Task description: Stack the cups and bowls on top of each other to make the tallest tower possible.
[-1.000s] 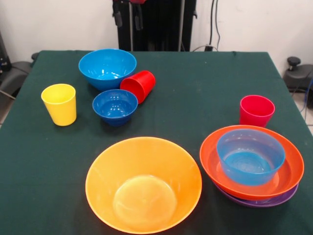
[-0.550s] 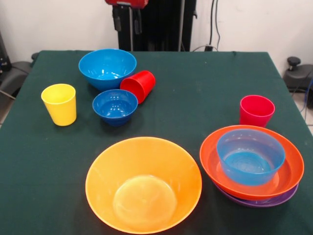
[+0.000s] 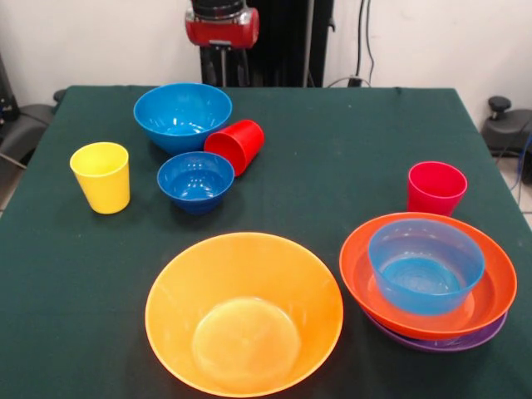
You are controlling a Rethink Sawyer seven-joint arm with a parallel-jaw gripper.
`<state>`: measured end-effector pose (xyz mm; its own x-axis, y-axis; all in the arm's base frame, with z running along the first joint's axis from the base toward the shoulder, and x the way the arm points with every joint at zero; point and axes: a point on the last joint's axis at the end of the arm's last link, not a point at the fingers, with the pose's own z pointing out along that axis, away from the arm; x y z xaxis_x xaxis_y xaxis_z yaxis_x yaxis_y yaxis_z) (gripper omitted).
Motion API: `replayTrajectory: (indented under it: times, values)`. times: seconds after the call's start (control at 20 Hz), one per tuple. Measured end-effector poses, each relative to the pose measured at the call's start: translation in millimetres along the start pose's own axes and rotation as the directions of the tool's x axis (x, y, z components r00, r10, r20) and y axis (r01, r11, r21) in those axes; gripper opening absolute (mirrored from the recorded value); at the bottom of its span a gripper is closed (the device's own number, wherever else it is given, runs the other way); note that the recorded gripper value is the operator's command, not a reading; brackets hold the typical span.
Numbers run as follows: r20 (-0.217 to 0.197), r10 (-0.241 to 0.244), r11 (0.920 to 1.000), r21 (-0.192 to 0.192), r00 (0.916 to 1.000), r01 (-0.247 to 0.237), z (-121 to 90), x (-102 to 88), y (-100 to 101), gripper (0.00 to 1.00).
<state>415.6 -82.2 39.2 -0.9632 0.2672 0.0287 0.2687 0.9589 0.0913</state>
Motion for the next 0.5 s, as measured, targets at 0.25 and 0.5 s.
replayTrajectory:
  times: [0.25,0.5]
  values:
    - [-0.023,-0.017,0.9995,-0.025,0.9996,0.017,28,12.3,1,1.0]
    - [-0.049,-0.036,0.9988,-0.035,0.9981,0.035,43,27.9,-2,1.0]
